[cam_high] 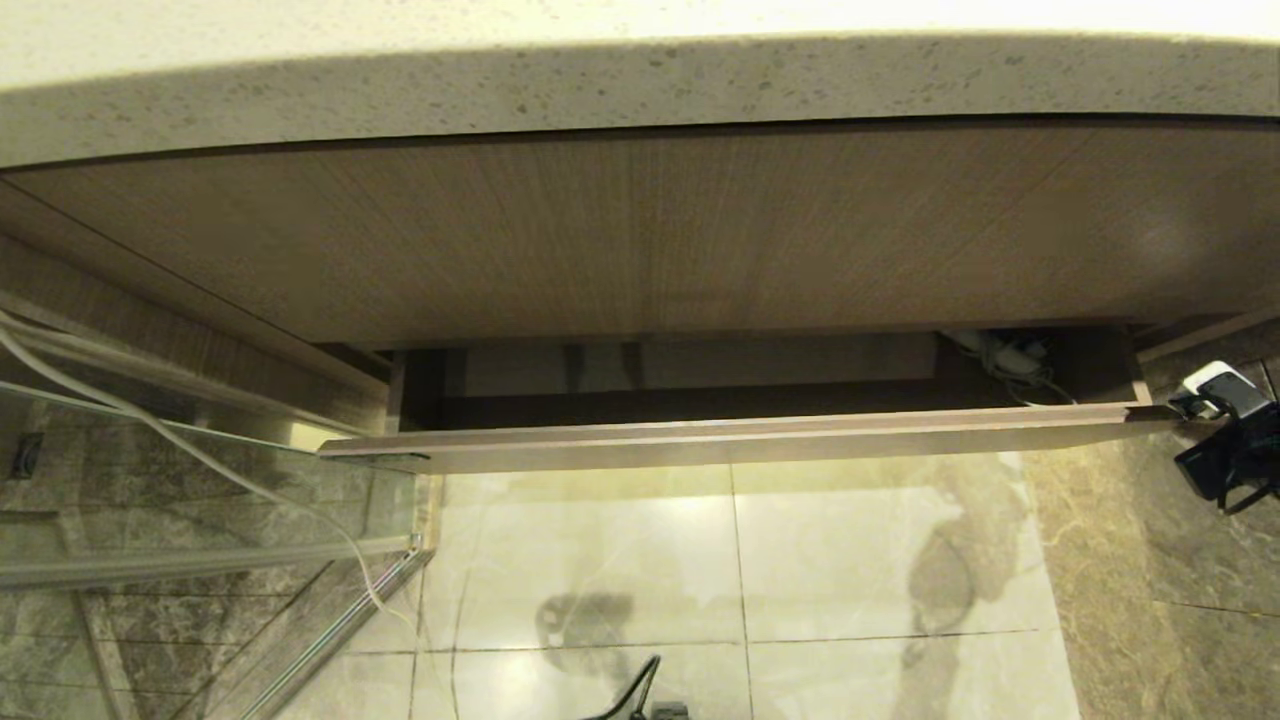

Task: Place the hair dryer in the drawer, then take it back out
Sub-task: Close the drawer

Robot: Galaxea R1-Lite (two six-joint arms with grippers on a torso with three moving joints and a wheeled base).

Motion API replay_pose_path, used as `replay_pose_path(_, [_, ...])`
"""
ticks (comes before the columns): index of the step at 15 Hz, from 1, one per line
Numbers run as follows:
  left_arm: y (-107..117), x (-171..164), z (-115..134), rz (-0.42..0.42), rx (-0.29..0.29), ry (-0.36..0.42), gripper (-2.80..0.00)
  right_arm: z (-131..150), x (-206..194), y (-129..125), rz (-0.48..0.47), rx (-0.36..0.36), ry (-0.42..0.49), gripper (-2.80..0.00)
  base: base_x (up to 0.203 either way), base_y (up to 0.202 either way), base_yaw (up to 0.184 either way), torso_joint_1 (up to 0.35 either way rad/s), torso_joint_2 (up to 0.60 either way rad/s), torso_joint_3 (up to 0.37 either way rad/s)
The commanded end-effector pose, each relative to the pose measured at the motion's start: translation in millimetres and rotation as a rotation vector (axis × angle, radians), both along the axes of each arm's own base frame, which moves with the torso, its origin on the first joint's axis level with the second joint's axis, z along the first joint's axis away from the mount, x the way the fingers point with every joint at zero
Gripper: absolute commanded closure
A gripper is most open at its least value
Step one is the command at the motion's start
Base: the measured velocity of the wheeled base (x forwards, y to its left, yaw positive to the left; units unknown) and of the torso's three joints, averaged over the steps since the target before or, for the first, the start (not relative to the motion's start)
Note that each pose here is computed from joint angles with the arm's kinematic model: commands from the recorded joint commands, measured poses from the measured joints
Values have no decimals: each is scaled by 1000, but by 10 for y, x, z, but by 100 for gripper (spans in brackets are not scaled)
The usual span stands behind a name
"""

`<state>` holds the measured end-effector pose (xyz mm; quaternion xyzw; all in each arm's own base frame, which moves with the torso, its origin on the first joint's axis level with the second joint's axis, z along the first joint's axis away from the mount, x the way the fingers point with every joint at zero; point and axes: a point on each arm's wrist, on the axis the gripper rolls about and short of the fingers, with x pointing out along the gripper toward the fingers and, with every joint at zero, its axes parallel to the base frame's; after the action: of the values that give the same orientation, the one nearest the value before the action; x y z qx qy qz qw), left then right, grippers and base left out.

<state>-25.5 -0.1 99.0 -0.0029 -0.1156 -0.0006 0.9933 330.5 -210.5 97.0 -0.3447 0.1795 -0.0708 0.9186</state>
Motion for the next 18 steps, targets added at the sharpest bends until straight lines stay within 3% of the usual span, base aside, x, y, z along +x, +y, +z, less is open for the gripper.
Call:
replay_pose_path(1, [0, 37, -109, 0, 0, 39, 0, 74, 112, 81, 1, -29, -56, 0, 0, 0, 0, 0, 0, 0])
replay_pose_path(8, [0, 37, -109, 0, 0, 38, 0, 304, 200, 74, 6, -76, -151, 0, 0, 0, 0, 0, 0, 0])
replay_pose_path(18, [0, 37, -108, 0, -1, 37, 0, 456, 186, 73, -41, -72, -227, 0, 0, 0, 0, 0, 0, 0])
